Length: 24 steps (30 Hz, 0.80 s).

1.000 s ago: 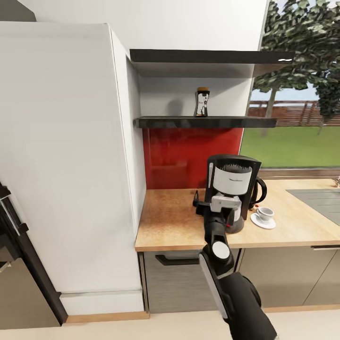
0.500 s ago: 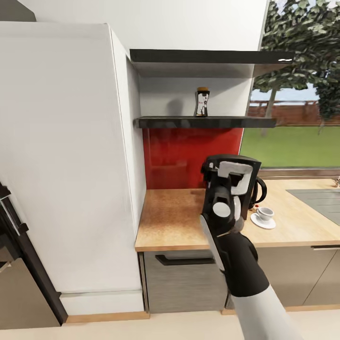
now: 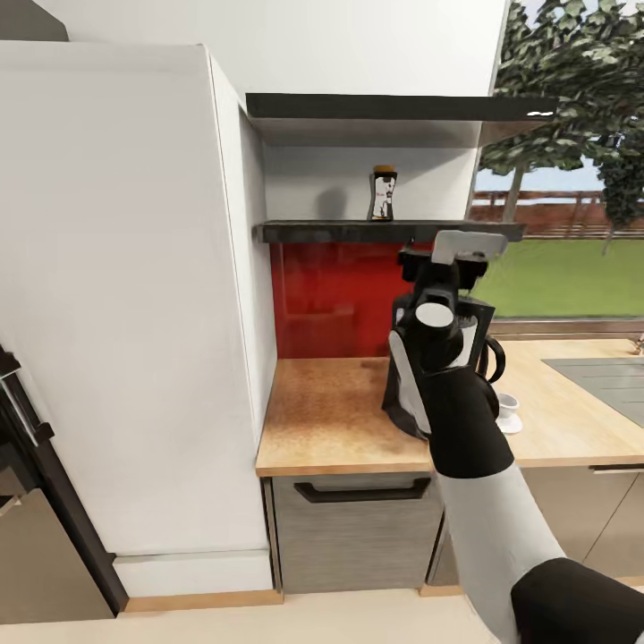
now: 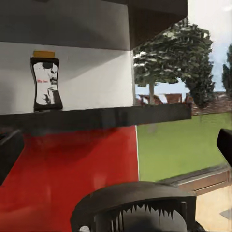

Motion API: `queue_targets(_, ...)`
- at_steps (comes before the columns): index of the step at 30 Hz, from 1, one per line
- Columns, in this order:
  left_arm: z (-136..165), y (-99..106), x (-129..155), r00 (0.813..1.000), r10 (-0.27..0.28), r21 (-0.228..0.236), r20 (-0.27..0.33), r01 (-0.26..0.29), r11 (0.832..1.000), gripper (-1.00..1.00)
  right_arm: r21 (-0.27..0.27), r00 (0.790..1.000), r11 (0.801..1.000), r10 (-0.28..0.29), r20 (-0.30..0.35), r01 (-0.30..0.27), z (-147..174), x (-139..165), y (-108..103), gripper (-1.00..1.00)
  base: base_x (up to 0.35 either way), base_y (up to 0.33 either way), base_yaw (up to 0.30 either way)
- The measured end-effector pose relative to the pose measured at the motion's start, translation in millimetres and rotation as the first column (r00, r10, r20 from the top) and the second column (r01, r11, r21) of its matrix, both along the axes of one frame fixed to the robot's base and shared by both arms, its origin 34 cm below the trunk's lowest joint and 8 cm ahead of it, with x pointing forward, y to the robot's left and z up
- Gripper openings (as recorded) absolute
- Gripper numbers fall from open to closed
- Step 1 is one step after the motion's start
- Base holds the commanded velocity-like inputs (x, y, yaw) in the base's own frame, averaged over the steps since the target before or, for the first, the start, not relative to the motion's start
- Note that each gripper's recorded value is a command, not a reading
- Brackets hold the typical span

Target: Set up a coffee station on the kitchen countertop: keep the coffee maker on the countertop, move the bottle of coffee from the kitchen shelf to the counter next to the coffee maker, place a paper coffee filter on top of the coffee maker, put the saucer next to the coffee maker with the coffee cup on the saucer, and place the electric kettle next to the coffee maker.

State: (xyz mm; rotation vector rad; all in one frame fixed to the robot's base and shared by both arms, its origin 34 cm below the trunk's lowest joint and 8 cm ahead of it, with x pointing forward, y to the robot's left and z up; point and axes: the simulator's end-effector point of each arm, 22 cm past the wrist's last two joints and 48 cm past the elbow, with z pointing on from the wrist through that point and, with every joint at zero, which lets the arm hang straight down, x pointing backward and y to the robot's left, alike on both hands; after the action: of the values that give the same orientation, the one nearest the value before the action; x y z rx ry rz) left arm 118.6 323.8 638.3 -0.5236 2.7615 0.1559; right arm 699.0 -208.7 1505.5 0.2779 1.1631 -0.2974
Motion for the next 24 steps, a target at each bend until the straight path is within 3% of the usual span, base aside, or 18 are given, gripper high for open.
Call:
queue_targets(5,0.0,0.0,0.1,1.000,0.000,0.000,0.000,0.000,1.000,1.00,0.022,0.999,1.000,-0.019,-0.044,0.020,44.5,-0.2,-20.0,1.00,0.000,0.000,0.000)
queue_targets(14,0.1,-0.2,0.5,1.000,-0.001,-0.001,0.001,0.001,1.000,1.00,0.006,0.993,1.000,0.001,-0.121,0.000,71.8,-1.5,-22.2,1.00,0.000,0.000,0.000)
queue_targets(21,0.0,-0.2,0.3,1.000,-0.001,-0.001,0.001,0.001,1.000,1.00,-0.011,0.991,1.000,0.006,-0.136,-0.008,100.1,-9.7,-21.0,1.00,0.000,0.000,0.000)
queue_targets(24,0.0,-0.2,0.2,1.000,-0.001,-0.001,0.001,0.001,1.000,1.00,-0.007,0.995,1.000,0.011,-0.102,-0.011,125.2,-16.5,-22.1,1.00,0.000,0.000,0.000)
